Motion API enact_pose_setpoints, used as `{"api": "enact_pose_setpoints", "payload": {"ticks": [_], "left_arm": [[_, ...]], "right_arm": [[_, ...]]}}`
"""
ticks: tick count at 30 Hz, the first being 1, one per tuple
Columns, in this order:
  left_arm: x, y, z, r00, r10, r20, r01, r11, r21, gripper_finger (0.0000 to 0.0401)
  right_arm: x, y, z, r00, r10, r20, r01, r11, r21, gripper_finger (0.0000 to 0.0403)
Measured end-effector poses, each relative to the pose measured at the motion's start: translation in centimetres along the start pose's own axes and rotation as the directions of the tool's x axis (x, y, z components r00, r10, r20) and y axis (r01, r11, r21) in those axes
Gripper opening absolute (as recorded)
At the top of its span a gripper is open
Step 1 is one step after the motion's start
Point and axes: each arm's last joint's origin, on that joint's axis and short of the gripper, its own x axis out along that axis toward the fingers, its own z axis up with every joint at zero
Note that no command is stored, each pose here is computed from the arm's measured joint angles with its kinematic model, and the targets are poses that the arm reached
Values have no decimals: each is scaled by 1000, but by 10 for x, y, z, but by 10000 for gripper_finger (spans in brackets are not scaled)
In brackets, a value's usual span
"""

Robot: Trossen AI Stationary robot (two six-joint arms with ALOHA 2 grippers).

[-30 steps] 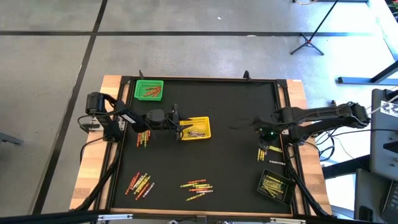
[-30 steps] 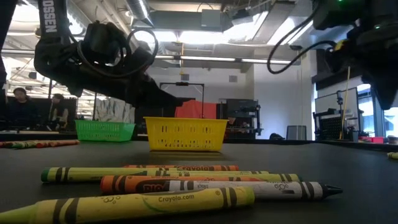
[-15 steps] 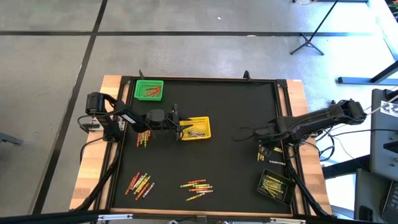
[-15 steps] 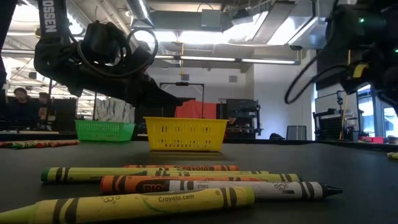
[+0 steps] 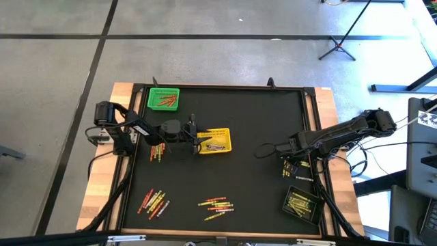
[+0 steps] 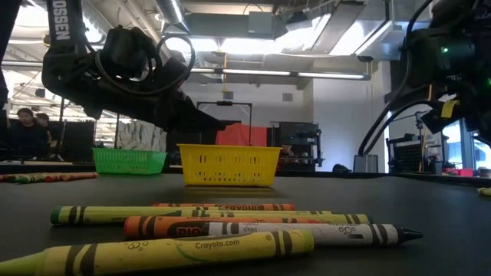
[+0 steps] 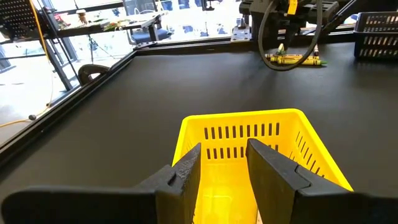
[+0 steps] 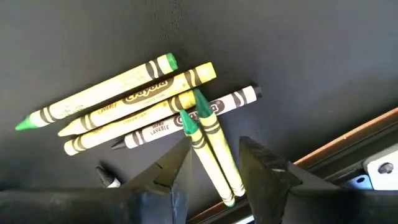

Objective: Sort crayons
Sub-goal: Put the green crayon into the black bin

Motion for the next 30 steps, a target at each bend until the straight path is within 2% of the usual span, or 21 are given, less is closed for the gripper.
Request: {"api": "enact_pose_setpoints", "payload": {"ticks": [11, 15, 19, 23, 30], "left_arm": [[0, 0, 0, 1000, 0, 1, 0, 1000, 0, 115], [0, 0, 0, 1000, 0, 1, 0, 1000, -1, 115], [0, 0, 0, 1000, 0, 2, 0, 1000, -1, 115], [0, 0, 0, 1000, 0, 2, 0, 1000, -1, 115], [0, 0, 0, 1000, -1, 2, 1, 1000, -6, 115]], "right_arm": [[-8, 4, 4, 999, 3, 41, -3, 1000, -10, 129], [-12, 1, 3, 996, -69, 50, 69, 997, -13, 129], [-11, -3, 6, 997, -71, 42, 70, 997, 15, 124], [-8, -9, 13, 996, -89, 12, 88, 995, 44, 110], [1, -12, 23, 993, -78, -87, 78, 997, -5, 91]]}}
